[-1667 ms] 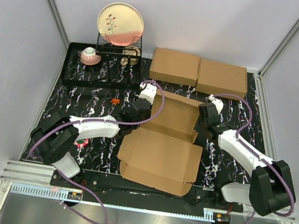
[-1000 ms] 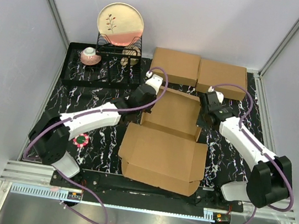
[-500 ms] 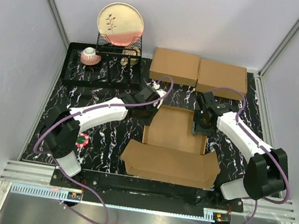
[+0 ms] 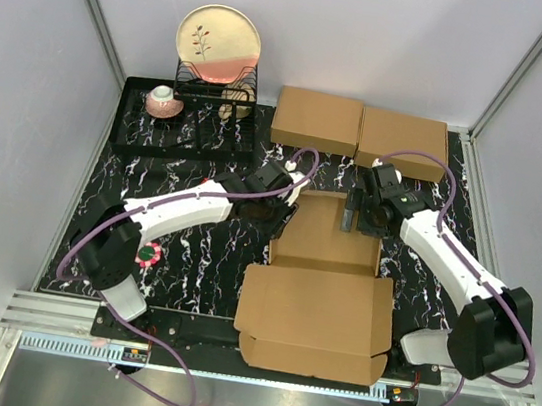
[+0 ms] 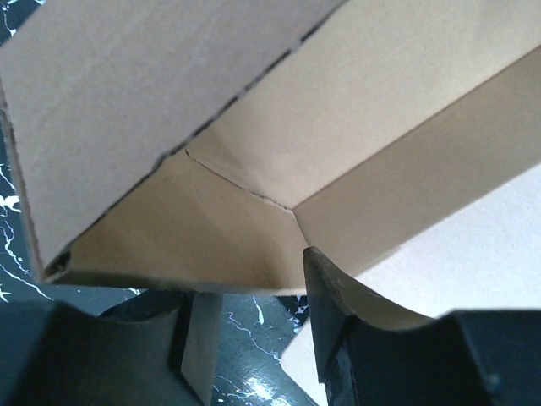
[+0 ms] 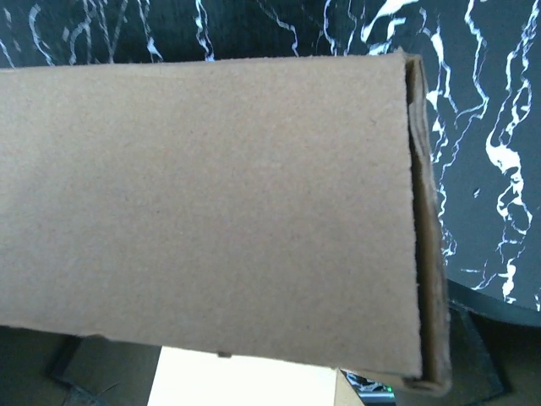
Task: Fold the paper box
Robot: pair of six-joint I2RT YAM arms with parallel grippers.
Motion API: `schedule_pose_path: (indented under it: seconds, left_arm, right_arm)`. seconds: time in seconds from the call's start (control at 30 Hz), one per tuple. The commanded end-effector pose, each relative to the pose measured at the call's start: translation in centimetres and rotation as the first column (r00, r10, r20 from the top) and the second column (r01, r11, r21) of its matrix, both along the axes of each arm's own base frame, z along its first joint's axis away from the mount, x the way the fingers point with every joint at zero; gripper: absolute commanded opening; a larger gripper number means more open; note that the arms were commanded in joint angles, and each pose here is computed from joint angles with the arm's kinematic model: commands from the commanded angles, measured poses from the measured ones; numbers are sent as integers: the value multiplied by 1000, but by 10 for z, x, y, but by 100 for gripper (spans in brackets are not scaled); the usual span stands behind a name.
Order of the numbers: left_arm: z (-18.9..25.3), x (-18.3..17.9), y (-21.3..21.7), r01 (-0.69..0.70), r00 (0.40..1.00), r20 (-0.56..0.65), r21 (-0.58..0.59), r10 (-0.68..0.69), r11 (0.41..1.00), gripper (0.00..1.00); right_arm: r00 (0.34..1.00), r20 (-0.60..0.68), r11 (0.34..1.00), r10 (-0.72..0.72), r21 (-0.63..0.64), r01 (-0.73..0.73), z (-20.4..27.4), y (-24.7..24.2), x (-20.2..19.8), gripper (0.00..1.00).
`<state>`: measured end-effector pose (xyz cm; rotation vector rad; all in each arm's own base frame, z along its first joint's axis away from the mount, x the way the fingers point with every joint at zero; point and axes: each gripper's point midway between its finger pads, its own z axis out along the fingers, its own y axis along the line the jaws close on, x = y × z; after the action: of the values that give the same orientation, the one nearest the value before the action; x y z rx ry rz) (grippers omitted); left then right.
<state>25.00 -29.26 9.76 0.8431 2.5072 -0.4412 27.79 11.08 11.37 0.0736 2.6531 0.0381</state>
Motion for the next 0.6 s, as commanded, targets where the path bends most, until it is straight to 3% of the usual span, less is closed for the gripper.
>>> schedule_pose_path:
  seconds: [0.0, 0.37, 0.57]
  left_arm:
    - [36, 9, -14, 15, 997, 81, -95, -7, 995, 45]
    - [34, 21, -10, -27, 996, 81, -126, 37, 992, 47]
    - [62, 32, -3, -77, 977, 179, -205, 115, 976, 61]
  right_arm:
    - [988, 151, 999, -34, 33, 29, 25, 5, 19, 96]
    - [987, 144, 997, -69, -10, 71, 12, -2, 26, 100]
    - [957, 266, 992, -117, -3, 123, 47, -13, 32, 100]
